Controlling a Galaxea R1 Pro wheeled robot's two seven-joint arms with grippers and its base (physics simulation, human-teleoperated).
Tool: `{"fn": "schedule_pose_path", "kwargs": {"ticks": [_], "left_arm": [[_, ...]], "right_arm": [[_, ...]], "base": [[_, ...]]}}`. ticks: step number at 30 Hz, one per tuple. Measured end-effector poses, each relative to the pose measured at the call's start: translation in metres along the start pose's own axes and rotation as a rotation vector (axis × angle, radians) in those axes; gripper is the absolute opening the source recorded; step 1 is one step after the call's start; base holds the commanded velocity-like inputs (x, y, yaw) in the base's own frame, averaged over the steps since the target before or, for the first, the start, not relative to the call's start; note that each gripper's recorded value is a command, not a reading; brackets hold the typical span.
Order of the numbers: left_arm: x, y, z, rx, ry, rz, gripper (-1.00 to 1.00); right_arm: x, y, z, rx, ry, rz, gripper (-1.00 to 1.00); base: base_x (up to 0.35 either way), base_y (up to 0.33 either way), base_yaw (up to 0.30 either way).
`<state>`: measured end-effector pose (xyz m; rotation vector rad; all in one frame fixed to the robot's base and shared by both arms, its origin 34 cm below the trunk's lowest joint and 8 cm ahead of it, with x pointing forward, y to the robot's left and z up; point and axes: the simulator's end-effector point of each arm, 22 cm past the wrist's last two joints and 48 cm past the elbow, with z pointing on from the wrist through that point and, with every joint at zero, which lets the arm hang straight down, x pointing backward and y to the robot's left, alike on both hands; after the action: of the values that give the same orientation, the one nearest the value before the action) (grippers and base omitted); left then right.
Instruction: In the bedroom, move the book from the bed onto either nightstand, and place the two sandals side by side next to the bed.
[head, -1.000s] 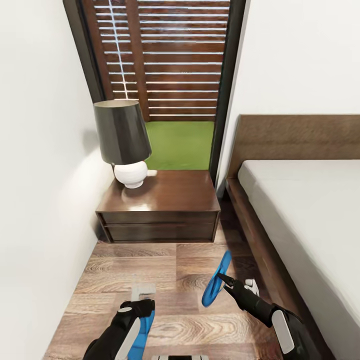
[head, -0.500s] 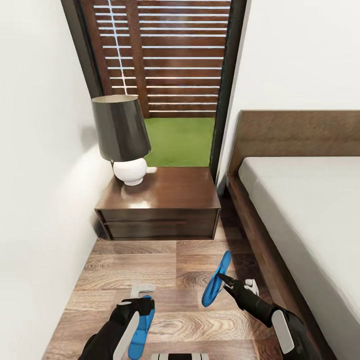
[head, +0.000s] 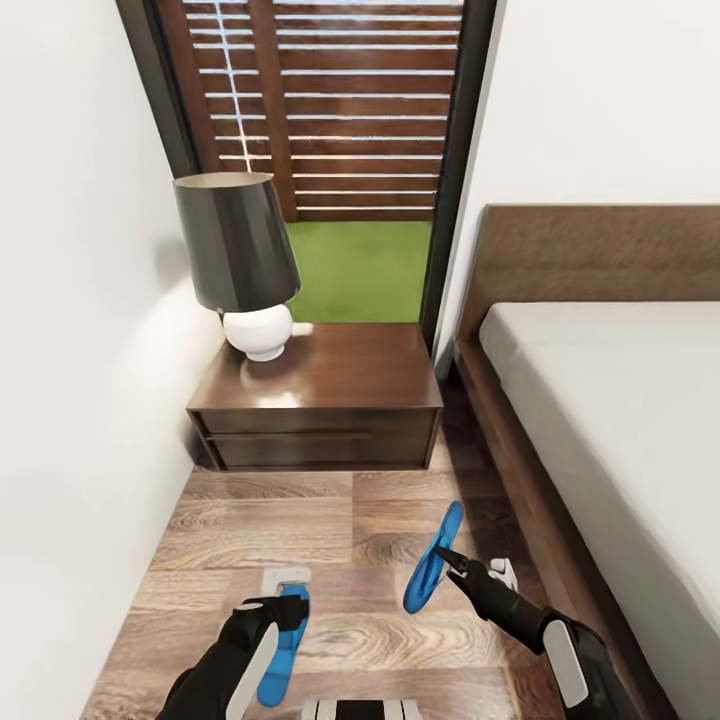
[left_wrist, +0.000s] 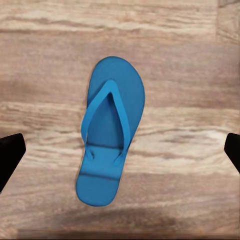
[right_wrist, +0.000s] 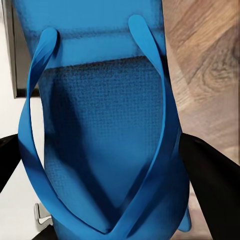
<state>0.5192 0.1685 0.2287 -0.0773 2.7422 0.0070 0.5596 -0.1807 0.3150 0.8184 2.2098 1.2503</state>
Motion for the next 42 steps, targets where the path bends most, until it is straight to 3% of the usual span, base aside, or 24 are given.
{"fn": "schedule_pose_path", "kwargs": {"ticks": [15,20,22,32,42], "left_arm": [[-0.013,-0.002,-0.004,0.006,-0.027,-0.008,1.0],[-0.013,-0.002,-0.004,0.006,-0.027,-0.008,1.0],[-0.008,-0.002,-0.004,0.016,-0.023,-0.024,1.0],[0.008,-0.003,-0.004,0.025,0.0,-0.037,1.0],[0.007,-0.003,-0.004,0.024,-0.002,-0.039,1.0]], "right_arm": [[-0.002,0.0,-0.001,-0.007,-0.001,0.009,-1.0],[-0.013,0.014,-0.002,-0.073,-0.049,0.067,-1.0],[-0.011,0.03,0.003,-0.115,-0.042,0.076,-1.0],[-0.009,0.063,0.007,-0.197,-0.018,0.019,-1.0],[0.0,0.067,0.012,-0.201,0.01,0.004,-1.0]], "base": [[0.0,0.0,0.0],[0.0,0.0,0.0],[0.0,0.0,0.0],[0.0,0.0,0.0],[0.0,0.0,0.0]]}}
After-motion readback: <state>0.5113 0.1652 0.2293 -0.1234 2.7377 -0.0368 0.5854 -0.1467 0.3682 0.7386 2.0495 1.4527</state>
